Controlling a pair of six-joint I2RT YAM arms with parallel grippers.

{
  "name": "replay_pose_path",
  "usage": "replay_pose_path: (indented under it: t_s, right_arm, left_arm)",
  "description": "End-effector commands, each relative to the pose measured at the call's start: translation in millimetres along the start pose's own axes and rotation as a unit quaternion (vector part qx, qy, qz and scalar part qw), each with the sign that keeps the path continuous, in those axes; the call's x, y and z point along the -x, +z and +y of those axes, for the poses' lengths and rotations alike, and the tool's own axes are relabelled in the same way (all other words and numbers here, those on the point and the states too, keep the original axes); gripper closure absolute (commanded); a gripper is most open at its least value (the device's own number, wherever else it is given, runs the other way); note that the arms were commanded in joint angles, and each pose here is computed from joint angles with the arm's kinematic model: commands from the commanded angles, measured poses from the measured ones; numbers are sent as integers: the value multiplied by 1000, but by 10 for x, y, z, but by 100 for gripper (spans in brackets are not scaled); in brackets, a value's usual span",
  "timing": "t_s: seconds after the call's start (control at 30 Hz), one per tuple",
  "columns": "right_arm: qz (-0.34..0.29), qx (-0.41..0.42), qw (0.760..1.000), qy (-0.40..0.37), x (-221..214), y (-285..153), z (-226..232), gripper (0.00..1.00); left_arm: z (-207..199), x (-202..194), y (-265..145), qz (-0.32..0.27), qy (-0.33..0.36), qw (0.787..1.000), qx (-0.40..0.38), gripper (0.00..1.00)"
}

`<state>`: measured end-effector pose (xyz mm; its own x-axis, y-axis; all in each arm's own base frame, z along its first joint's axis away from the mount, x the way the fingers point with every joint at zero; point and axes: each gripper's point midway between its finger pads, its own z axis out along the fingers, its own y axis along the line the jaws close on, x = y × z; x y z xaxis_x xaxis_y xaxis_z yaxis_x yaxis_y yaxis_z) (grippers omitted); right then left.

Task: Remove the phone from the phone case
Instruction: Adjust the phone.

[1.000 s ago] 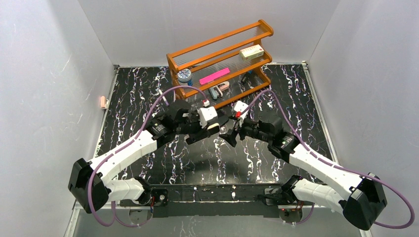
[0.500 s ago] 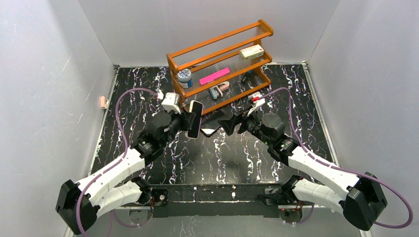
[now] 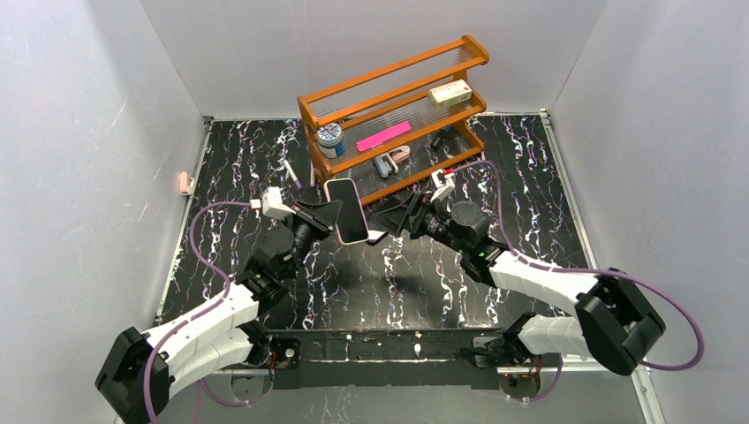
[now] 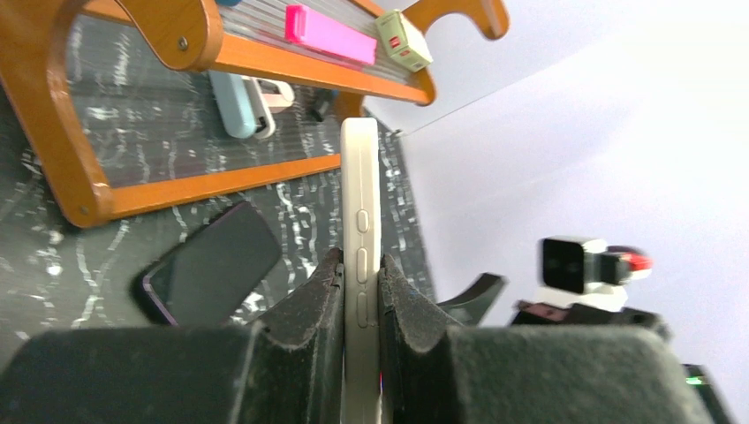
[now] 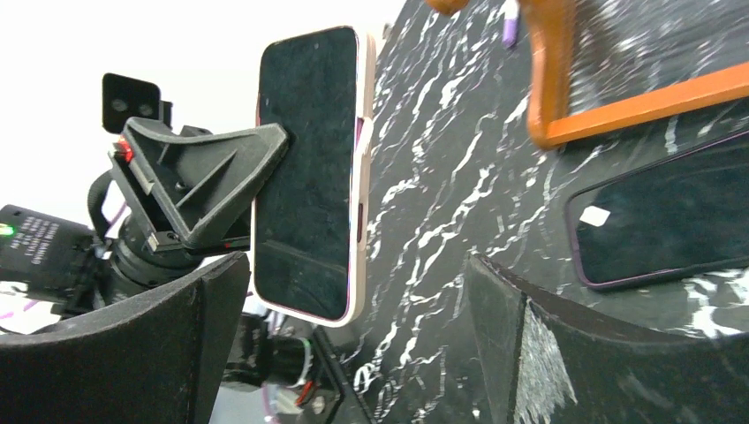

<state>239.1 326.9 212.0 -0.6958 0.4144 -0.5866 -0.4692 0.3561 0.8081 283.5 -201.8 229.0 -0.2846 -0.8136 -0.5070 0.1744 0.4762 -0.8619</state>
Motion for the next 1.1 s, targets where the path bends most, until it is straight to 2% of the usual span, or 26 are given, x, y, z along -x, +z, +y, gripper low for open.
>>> replay_pose_path:
  t_s: [0.0,0.1,0.27,0.43,0.5,0.67,0.8,1.07]
  right_arm:
    - [0,94,995,44,83,60,427,4]
    - [9,117,992,54,65,84,498,15]
    - [18,157,986,55,65,97,643,44]
    - [23,177,983,51,67,99,718,79]
    - [24,184,982,47,77,76,755,98]
    - [44,203,978,20,122,-9,849,99]
    - [80,221,972,4,147,-96,892,99]
    - [122,236,964,-11,226,-218,901,99]
  left_arm:
    - [-472,331,-6,-61,-134,985,-87,100]
    - [-482,304,-7,-55,-155,982,-94,100]
    - [-497,276,-6,-49,-162,980,-102,100]
    - [-493,267,-10,-49,-154,981,-105,100]
    - [-491,254,-18,-47,-145,982,-107,96]
    - [-507,288,-89,-51,-101,986,-121,72]
    - [-632,348,-121,-37,-65,986,-152,60]
    - [-854,320,-117,35,-37,976,-213,60]
